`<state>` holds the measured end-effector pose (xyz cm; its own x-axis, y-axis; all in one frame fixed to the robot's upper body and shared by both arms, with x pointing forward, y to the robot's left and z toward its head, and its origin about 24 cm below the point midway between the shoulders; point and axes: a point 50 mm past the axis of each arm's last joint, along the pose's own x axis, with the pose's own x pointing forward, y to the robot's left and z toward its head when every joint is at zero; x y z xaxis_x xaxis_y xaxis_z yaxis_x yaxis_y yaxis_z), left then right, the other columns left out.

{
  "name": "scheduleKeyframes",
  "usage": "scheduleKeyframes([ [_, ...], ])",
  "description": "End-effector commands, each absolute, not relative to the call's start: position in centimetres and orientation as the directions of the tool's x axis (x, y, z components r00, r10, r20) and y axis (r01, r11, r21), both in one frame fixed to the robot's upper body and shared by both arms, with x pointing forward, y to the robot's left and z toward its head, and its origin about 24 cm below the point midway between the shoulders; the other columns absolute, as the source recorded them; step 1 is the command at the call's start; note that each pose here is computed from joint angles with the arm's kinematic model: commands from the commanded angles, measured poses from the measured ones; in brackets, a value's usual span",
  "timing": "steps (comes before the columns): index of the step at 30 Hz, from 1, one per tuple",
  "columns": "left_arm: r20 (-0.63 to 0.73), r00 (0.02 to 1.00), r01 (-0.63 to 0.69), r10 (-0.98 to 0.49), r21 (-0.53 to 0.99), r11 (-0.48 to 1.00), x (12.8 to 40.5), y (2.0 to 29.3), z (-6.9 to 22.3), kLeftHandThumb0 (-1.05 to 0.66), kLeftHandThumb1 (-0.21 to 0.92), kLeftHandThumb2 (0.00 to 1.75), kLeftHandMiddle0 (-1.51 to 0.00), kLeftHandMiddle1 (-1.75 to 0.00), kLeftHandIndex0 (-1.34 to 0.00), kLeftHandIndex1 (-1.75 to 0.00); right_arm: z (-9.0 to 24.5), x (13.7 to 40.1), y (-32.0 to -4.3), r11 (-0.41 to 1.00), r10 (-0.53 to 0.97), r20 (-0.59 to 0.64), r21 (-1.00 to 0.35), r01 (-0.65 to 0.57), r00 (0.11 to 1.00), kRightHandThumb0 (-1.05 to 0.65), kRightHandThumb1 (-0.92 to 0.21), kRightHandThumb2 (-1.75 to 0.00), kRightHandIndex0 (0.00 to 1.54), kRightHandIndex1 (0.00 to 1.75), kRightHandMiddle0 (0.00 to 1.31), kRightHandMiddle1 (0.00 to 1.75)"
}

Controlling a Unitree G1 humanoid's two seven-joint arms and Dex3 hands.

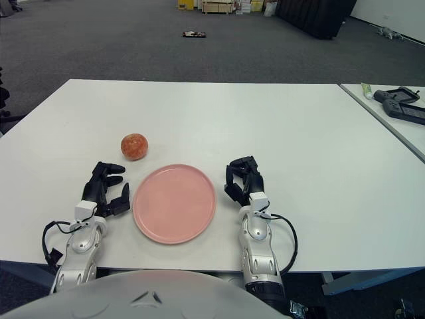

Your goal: Put the apple into the plate.

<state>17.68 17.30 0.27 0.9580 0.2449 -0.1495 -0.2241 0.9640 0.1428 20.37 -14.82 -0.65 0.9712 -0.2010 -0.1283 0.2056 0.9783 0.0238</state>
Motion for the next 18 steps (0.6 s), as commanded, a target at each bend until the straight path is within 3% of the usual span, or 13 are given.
scheduleKeyframes([
  [1, -0.151, 0.958, -0.221, 0.244, 0.153, 0.963, 17.9, 17.5, 0.2, -0.01, 0.39, 1.14, -0.68, -1.45, -0.38, -1.75, -1.6, 20.0, -14.9, 0.976, -0.211, -0.185, 0.017, 0.218, 0.96, -0.37, -0.73, -0.79, 0.52, 1.29, 0.3, 1.75],
  [8, -0.085, 0.969, -0.216, 0.231, 0.158, 0.964, 19.5, 17.8, 1.3, -0.01, 0.39, 1.19, -0.65, -1.55, -0.35, -1.75, -1.6, 20.0, -14.8, 0.976, -0.21, -0.184, 0.023, 0.218, 0.96, -0.37, -0.74, -0.78, 0.52, 1.3, 0.3, 1.75],
  [15, 0.035, 0.971, -0.237, 0.236, 0.279, 0.931, 21.2, 18.2, 3.1, -0.01, 0.45, 1.12, -0.59, -1.58, -0.31, -1.75, -1.6, 20.0, -14.8, 0.977, -0.206, -0.179, 0.02, 0.213, 0.962, -0.37, -0.74, -0.78, 0.51, 1.29, 0.3, 1.75],
  [17, 0.065, 0.972, -0.235, 0.226, 0.338, 0.912, 21.6, 18.4, 3.4, -0.01, 0.58, 0.94, -0.5, -1.55, -0.25, -1.75, -1.6, 20.0, -14.8, 0.978, -0.204, -0.177, 0.017, 0.21, 0.963, -0.37, -0.74, -0.77, 0.51, 1.29, 0.3, 1.75],
  [18, 0.075, 0.972, -0.233, 0.221, 0.364, 0.902, 21.8, 18.5, 3.5, -0.13, 0.7, 0.79, -0.35, -1.51, -0.23, -1.75, -1.6, 20.0, -14.8, 0.978, -0.203, -0.177, 0.016, 0.209, 0.963, -0.37, -0.75, -0.77, 0.51, 1.29, 0.3, 1.75],
])
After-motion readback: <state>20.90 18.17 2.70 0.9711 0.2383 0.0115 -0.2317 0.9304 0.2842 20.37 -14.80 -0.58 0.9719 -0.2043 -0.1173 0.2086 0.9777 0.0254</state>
